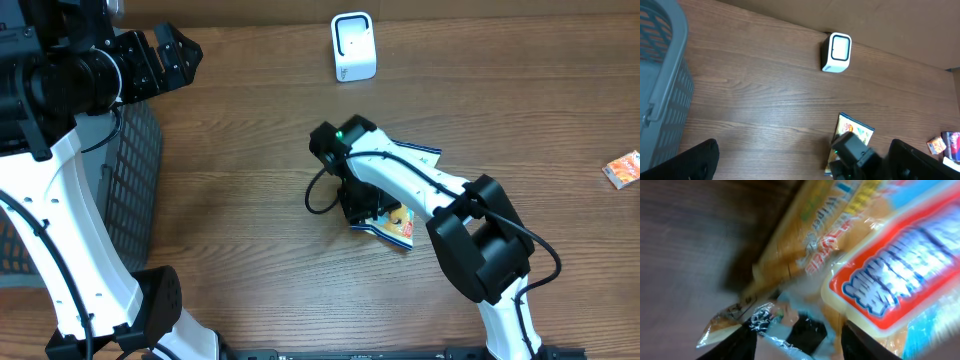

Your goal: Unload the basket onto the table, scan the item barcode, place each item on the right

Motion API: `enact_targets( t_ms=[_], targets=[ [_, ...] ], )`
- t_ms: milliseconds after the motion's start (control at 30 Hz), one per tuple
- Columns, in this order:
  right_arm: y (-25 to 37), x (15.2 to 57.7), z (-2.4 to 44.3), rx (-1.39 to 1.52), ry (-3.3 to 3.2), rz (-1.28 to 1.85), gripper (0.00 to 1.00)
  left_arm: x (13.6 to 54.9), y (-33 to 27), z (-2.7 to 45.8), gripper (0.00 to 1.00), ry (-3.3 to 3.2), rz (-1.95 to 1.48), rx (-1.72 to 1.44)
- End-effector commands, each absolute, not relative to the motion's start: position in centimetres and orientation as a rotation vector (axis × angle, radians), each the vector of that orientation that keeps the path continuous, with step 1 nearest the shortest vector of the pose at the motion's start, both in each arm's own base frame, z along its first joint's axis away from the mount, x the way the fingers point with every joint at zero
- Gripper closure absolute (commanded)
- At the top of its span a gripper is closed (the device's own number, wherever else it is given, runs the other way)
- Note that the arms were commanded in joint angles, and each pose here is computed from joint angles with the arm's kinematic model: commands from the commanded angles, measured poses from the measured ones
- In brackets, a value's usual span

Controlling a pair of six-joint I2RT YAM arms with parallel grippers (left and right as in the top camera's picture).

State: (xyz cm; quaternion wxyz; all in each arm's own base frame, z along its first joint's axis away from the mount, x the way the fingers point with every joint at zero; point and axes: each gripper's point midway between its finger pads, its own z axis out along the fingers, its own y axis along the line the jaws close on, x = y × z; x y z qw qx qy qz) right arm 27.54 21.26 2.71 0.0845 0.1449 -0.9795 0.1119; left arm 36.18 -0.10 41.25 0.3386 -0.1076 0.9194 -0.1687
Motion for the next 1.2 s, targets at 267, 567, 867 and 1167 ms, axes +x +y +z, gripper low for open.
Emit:
enact_targets(
  t_ms=[267, 567, 867, 1167],
  targets=[
    [20.0, 27.2, 4.3, 0.320, -2.902, 0.402, 0.52, 36.0, -0.1, 41.8, 0.00, 2.377, -0.443, -0.264],
    [20.7, 31.2, 10.2, 0.496, -3.014, 0.435, 0.00, 36.0, -0.1, 41.8, 0.00, 2.377, -0.443, -0.264],
    [21.3, 33.0, 5.5, 0.397, -3.132, 0.439, 0.00, 36.0, -0.1, 41.8, 0.00, 2.377, -0.443, -0.264],
    [18.2, 33.0, 2.6, 0.260, -3.167, 0.683, 0.04, 36.0, -0.1, 41.8, 0.00, 2.377, -0.443, -0.264]
  ],
)
